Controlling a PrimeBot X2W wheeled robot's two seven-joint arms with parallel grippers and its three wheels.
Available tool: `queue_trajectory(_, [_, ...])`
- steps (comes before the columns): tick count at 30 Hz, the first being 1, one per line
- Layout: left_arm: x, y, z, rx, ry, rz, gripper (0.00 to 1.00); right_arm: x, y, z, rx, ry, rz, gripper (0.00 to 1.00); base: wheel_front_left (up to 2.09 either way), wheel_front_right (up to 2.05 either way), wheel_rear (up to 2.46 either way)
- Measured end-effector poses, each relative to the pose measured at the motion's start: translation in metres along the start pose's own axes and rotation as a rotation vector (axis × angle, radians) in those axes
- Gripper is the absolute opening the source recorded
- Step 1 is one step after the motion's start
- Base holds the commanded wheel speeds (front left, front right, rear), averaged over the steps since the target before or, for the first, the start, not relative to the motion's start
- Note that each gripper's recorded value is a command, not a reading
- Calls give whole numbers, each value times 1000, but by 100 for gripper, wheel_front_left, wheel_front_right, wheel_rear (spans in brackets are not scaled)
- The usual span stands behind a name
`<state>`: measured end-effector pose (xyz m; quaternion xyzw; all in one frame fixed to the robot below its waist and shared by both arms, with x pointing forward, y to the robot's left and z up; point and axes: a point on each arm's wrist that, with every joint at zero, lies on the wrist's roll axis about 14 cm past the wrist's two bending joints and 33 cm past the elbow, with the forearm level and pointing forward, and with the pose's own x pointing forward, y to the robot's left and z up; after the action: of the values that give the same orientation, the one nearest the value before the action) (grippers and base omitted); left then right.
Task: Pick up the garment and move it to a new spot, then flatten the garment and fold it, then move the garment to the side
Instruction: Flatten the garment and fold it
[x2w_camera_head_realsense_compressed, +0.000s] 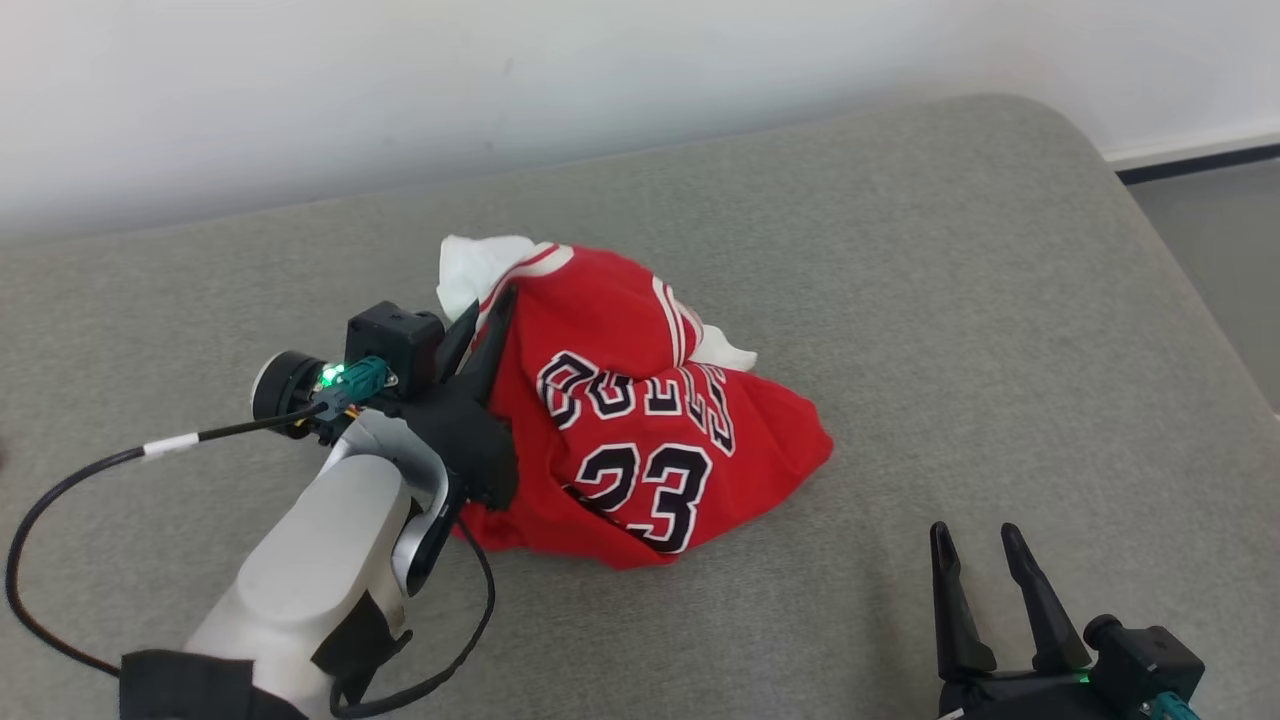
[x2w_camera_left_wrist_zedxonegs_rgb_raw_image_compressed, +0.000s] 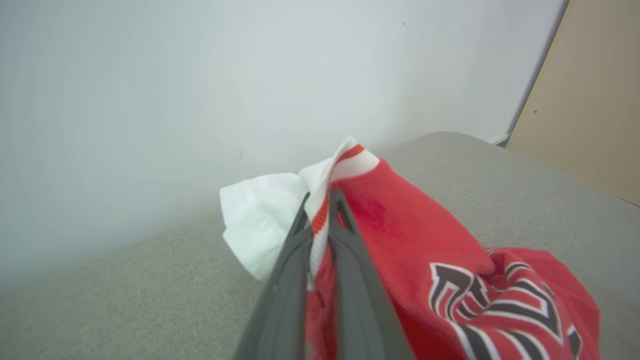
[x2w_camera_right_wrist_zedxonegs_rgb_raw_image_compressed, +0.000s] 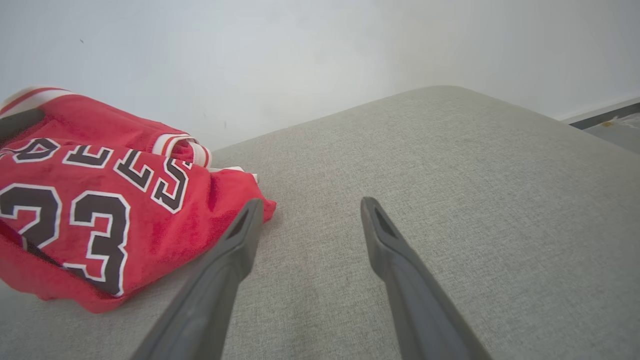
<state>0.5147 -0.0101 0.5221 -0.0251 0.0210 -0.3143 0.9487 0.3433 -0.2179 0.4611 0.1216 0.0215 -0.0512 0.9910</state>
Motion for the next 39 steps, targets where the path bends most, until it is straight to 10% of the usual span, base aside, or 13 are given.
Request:
queue_trajectory(14, [-126,56,-37,-89,-14,329,0,21,48,-10,11,22,152,100,0,0,0])
queue_trajectory(31, [-206,13,-147,-368,230,484,0,28,57,-17,0,43,179,100,0,0,0])
queue_trajectory(33, [-203,19,-138,-364,198,497,100,28,57,-17,-1,43,178,100,0,0,0])
queue_trajectory(39, [-183,38,-95,-280,67,476,100,29,57,-16,-2,40,180,100,0,0,0])
